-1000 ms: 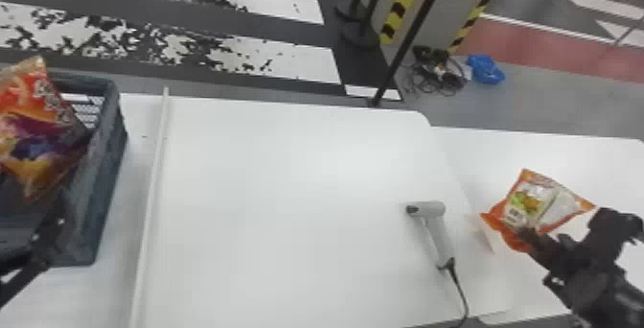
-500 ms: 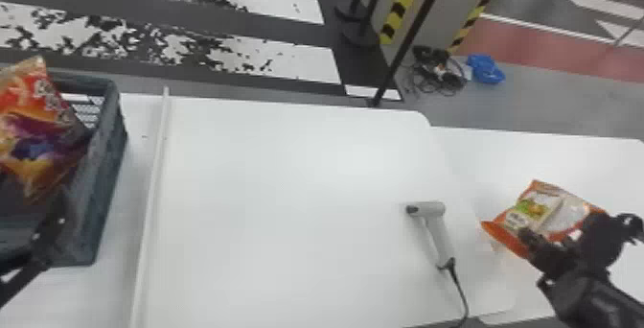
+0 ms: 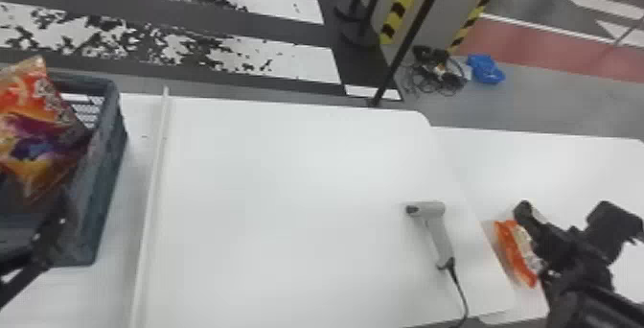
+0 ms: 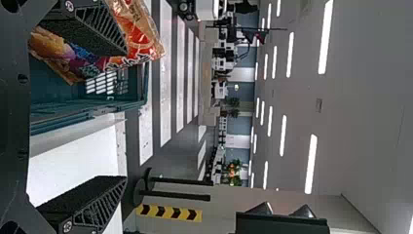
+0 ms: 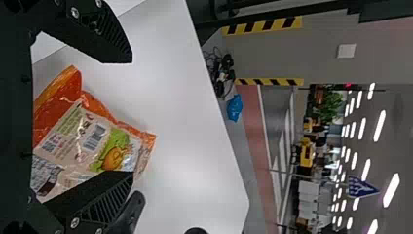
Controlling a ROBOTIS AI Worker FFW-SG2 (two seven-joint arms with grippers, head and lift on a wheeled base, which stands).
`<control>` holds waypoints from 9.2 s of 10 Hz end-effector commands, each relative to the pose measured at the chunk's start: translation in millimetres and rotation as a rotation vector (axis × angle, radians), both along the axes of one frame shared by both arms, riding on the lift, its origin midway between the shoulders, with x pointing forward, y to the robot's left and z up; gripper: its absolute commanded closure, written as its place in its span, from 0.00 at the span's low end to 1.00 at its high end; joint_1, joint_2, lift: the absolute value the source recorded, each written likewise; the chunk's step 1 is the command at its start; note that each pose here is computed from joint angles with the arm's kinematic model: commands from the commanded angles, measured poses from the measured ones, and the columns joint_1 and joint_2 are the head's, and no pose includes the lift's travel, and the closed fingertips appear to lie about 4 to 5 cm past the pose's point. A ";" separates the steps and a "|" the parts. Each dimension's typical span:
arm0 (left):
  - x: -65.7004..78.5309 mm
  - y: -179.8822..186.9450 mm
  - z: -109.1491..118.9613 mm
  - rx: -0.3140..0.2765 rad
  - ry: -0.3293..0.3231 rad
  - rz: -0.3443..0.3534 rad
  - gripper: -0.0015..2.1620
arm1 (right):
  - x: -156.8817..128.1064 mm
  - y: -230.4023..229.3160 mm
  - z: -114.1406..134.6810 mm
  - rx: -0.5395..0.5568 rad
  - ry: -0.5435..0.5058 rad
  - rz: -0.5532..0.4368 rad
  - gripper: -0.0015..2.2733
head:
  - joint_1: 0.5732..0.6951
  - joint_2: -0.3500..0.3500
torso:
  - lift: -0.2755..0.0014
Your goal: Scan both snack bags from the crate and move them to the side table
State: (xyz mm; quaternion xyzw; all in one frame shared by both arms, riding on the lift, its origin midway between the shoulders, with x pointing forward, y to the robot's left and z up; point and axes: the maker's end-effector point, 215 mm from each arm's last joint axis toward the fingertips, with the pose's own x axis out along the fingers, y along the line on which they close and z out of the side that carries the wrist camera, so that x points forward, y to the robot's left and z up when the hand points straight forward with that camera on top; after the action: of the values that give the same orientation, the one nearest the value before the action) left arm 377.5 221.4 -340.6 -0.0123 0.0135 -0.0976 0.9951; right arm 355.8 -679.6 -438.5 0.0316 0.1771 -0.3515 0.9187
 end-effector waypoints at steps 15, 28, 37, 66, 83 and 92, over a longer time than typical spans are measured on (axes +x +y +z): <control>0.4 -11.4 -4.9 -0.003 0.013 -0.007 0.04 | 61.8 382.0 13.2 -0.079 -0.138 0.592 0.03 | 1.00 0.29 | 0.72; 41.9 37.1 18.0 0.014 0.184 0.078 0.07 | 38.3 435.3 23.5 -0.073 -0.295 0.582 0.03 | 1.00 0.49 | 0.72; 147.6 137.9 33.5 -0.029 0.200 0.254 0.07 | 26.6 432.3 19.5 -0.082 -0.270 0.597 0.03 | 1.00 0.67 | 0.72; 103.0 134.4 89.7 -0.093 0.272 0.025 0.99 | 22.4 429.9 13.3 -0.077 -0.247 0.589 0.03 | 1.00 0.69 | 0.72; 96.0 -157.5 -52.0 -0.414 0.366 -0.441 0.99 | 31.6 428.3 17.1 -0.069 -0.265 0.584 0.03 | 1.00 0.20 | 0.72; 93.2 -224.8 -160.7 -0.225 0.554 -0.477 0.95 | 33.5 435.0 16.5 -0.056 -0.270 0.593 0.03 | 1.00 0.06 | 0.72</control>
State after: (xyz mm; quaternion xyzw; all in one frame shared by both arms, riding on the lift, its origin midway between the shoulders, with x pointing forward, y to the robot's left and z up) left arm 471.5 2.7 -496.9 -0.1521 0.2683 -0.3166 0.8970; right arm 389.0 -245.2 -421.8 -0.0008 0.0453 -0.0665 0.9968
